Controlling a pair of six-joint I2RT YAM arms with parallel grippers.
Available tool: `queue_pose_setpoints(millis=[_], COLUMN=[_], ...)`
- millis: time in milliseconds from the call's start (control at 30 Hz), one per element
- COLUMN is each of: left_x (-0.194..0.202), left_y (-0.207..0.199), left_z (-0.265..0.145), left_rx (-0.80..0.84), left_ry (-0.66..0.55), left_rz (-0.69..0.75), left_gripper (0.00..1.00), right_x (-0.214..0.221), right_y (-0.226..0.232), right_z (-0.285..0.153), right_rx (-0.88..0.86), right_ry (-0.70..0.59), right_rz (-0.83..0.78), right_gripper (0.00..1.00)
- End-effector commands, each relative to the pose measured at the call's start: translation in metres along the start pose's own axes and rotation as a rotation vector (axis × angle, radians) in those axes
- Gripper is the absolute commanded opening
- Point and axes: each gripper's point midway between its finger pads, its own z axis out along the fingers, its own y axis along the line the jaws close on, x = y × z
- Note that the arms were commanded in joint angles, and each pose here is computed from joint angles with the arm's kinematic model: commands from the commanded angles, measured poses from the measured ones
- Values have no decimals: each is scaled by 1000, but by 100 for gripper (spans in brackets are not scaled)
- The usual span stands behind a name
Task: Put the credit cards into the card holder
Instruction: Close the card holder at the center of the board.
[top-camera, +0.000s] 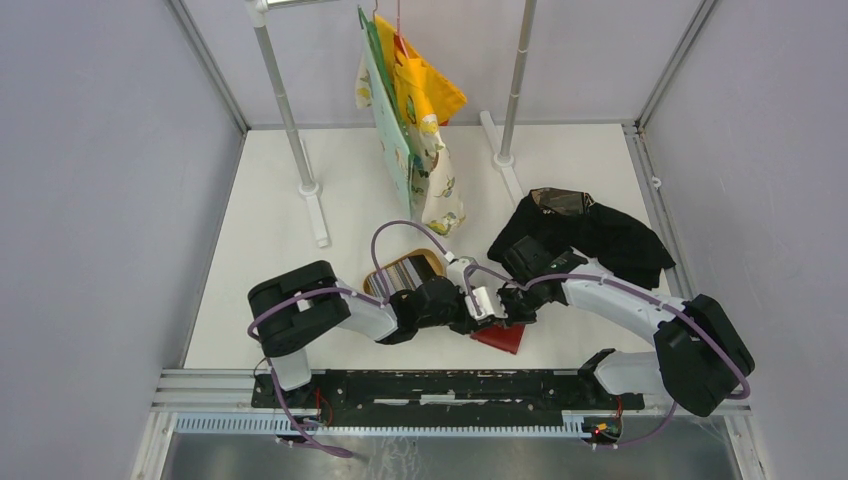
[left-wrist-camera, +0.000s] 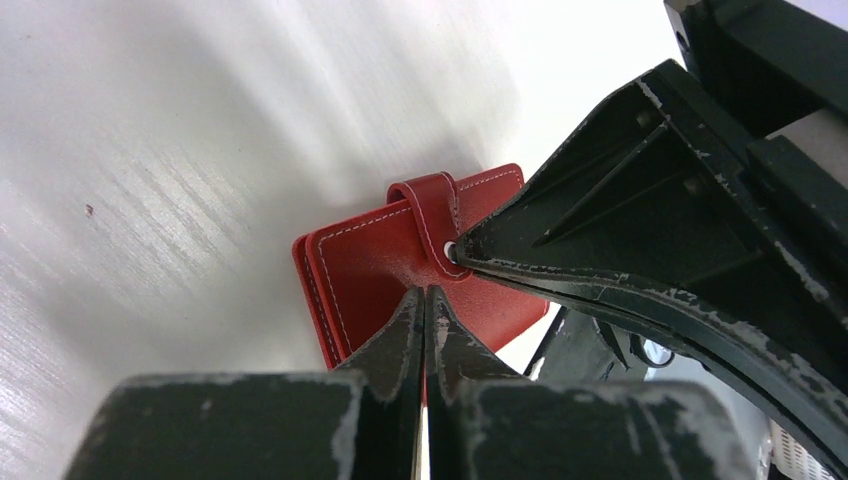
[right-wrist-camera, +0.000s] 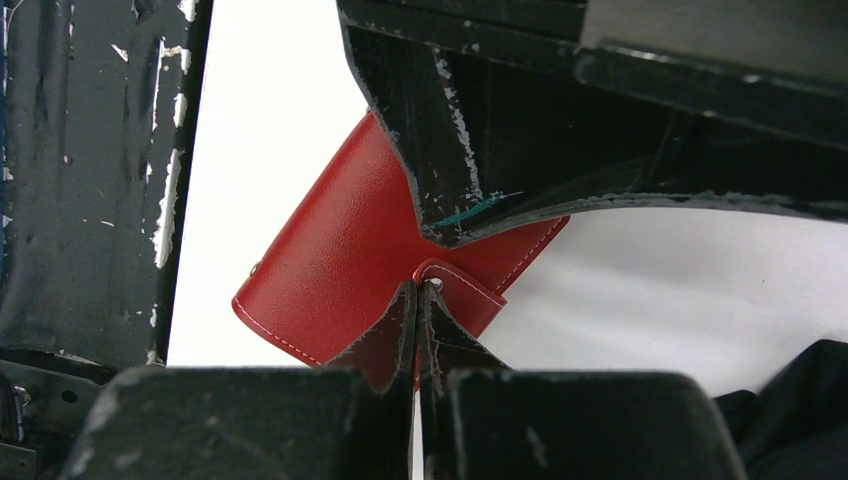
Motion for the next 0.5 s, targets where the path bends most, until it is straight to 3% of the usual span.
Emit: queue_pose_setpoints(millis=[0, 467], left_x=[-8, -5], left_y=[-10, -9], left_z=[-2, 2], left_rx=[58, 79], left_ry=[-25, -20], left_rz=[-47, -75], left_gripper=[2, 2], right_x=[21, 24], right_y=[27, 32], right_z=[13, 21], right_rx=[-95, -115], right_ry=[85, 149], right_rz=[24, -10], right_gripper=[0, 0])
